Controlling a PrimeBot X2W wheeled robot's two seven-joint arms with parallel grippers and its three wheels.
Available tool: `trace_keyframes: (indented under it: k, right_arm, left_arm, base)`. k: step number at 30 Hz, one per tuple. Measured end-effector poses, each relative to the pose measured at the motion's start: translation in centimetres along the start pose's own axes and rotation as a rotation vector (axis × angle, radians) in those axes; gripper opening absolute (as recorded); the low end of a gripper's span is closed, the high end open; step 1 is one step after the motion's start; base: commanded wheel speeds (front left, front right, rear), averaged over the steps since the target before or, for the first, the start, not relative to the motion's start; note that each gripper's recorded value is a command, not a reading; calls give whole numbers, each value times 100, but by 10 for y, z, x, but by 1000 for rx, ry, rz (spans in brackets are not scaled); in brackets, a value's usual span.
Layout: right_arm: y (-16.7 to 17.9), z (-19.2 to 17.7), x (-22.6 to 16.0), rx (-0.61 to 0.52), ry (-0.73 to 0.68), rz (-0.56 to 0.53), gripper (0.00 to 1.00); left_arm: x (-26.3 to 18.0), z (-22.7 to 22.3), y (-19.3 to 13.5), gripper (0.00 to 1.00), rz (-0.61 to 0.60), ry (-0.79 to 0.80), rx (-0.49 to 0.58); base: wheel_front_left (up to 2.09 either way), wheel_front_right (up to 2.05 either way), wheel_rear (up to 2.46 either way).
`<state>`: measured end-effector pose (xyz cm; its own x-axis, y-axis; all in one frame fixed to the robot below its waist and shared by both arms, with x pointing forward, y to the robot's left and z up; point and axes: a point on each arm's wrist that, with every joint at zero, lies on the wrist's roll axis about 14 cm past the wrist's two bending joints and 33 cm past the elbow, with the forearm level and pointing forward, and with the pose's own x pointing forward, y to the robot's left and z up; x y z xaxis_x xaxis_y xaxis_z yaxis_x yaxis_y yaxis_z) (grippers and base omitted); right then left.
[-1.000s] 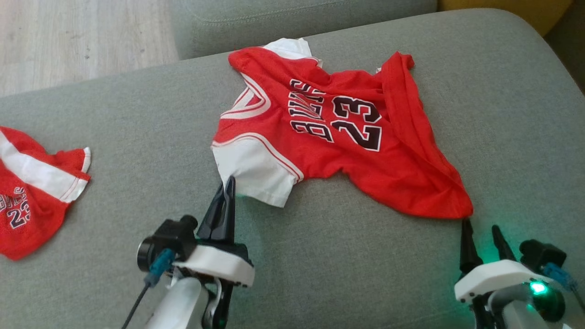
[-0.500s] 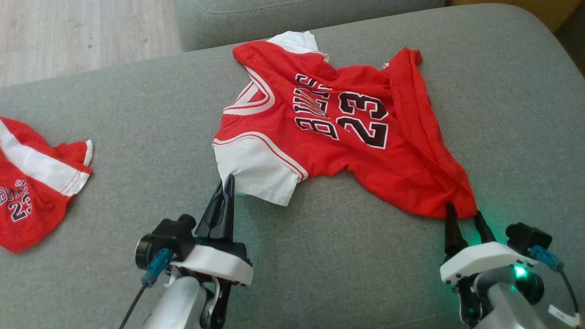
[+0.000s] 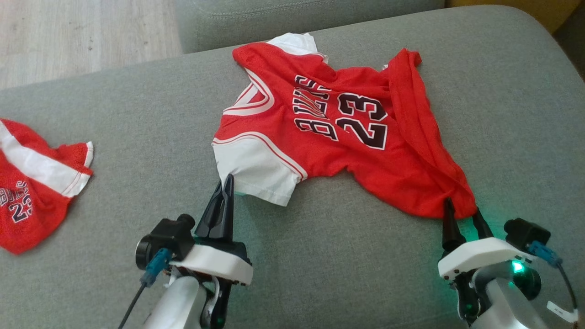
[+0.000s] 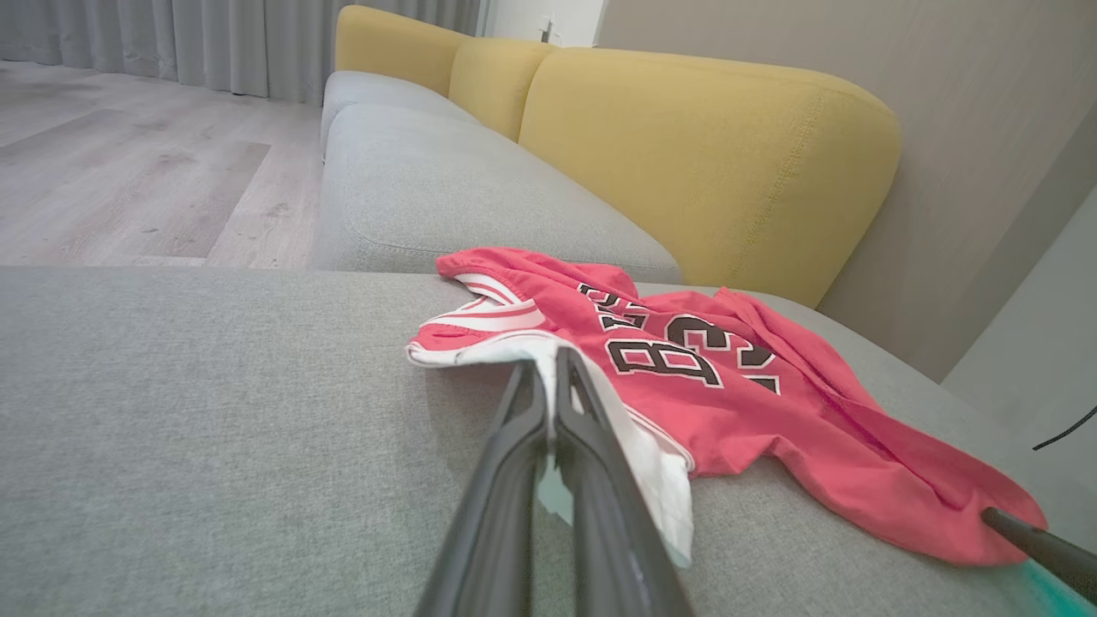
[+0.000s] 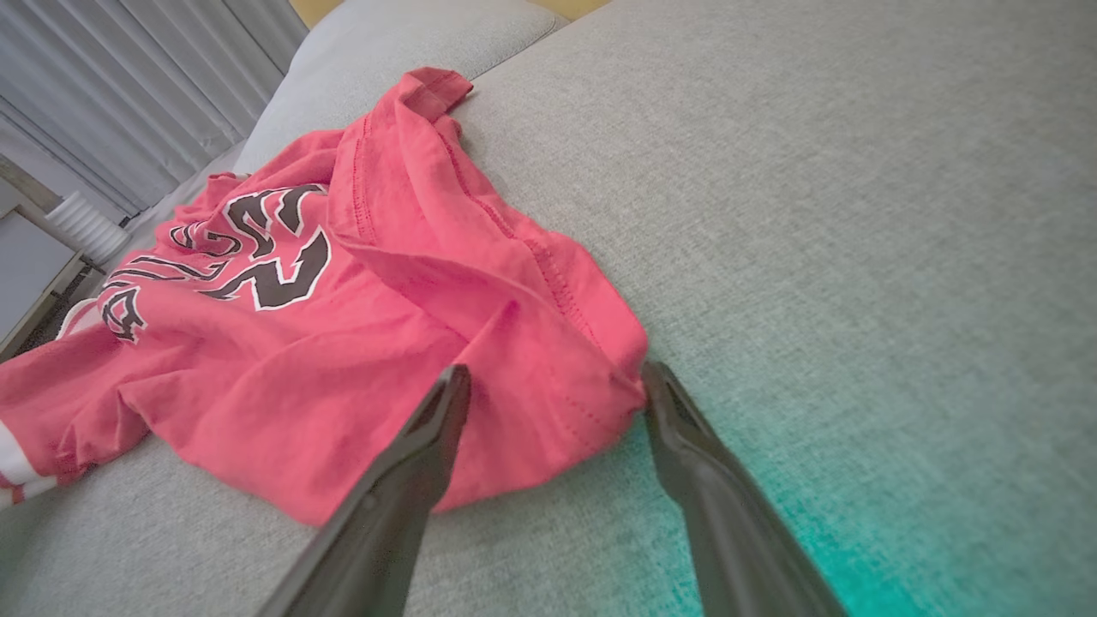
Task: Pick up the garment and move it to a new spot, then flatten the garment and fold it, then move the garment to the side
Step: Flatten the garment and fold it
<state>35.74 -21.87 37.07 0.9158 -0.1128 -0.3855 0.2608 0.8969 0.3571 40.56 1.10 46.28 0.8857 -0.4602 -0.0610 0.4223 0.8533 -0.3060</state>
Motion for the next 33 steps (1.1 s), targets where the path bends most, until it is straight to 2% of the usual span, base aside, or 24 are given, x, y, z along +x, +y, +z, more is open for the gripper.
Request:
trace_keyframes:
  k: [10, 24, 33]
  right_arm:
    - [-7, 3, -1, 10, -9, -23, 100]
    - [-36, -4, -13, -18, 11, -104, 100]
    - [-27, -11, -11, -40, 37, -75, 100]
  left_arm:
    - [0, 1, -1, 0, 1, -3, -2]
    - [2, 3, -6, 0, -14, -6, 1]
    - [0, 3, -6, 0, -12, -7, 2]
  base:
    - [0, 0, 0]
    - [0, 0, 0]
    - [0, 0, 0]
